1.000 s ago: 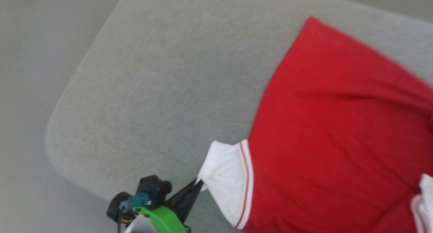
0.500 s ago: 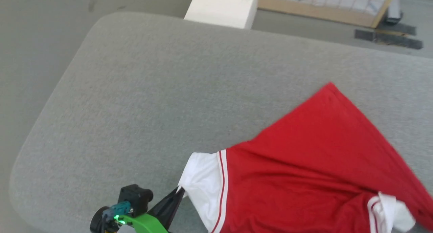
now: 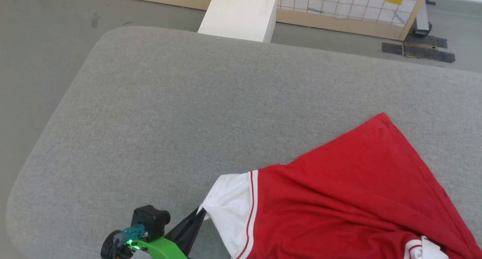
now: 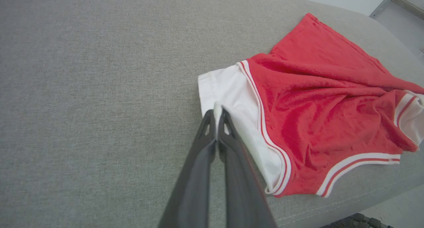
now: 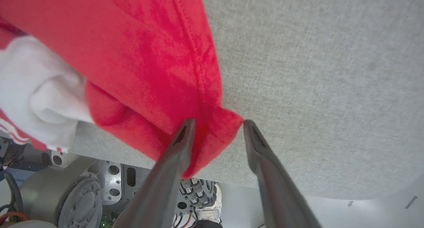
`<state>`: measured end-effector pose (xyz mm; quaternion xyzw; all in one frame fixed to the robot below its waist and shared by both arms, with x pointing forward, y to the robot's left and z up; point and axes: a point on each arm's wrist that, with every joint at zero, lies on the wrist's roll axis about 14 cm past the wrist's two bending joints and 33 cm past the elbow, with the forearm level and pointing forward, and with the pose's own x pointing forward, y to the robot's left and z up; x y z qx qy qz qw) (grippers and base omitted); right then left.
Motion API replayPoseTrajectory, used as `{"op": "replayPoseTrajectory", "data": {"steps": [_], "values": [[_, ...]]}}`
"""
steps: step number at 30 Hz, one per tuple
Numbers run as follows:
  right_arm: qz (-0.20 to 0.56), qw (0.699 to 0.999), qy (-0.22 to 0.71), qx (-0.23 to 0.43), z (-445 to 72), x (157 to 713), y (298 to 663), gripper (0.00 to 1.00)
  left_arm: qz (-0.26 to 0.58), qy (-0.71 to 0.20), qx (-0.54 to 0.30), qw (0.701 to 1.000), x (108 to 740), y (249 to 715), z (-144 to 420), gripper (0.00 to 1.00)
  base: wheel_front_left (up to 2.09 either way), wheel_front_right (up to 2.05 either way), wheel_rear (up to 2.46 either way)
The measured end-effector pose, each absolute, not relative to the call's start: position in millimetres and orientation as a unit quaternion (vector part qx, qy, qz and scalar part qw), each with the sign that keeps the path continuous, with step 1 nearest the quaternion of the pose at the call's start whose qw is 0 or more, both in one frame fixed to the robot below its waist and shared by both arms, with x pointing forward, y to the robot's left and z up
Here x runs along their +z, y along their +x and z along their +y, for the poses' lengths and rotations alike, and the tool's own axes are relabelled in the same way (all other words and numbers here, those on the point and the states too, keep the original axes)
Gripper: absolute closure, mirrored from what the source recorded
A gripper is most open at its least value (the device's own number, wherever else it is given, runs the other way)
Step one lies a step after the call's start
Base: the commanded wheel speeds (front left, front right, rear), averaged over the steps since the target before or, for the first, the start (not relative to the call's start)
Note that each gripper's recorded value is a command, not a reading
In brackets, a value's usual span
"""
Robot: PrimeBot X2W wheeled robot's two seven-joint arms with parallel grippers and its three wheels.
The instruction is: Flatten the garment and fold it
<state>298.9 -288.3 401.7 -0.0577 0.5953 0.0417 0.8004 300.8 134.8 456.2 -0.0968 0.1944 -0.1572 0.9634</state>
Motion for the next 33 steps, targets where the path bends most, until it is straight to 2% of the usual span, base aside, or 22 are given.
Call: {"op": "replayPoseTrajectory", "data": {"steps": [5,11,21,28,33], "values": [[0.514,0.851,-0.067,0.089,-259,440,366,0.00,0.197,-0.100,-0.153,0.963,455,300,135,1.00,0.00,0.00,0.00],[0.450,0.874,-0.102,0.153,-211,469,439,0.00,0.176,-0.096,-0.157,0.967,468,313,129,1.00,0.00,0.00,0.00],[0.487,0.842,-0.142,0.184,-158,428,516,0.00,0.175,-0.107,-0.148,0.967,469,322,122,1.00,0.00,0.00,0.00],[0.546,0.793,-0.184,0.199,-143,374,524,0.00,0.189,-0.118,-0.120,0.968,459,322,127,1.00,0.00,0.00,0.00],[0.559,0.777,-0.204,0.208,-141,356,530,0.00,0.200,-0.123,-0.104,0.966,449,321,131,1.00,0.00,0.00,0.00]]}}
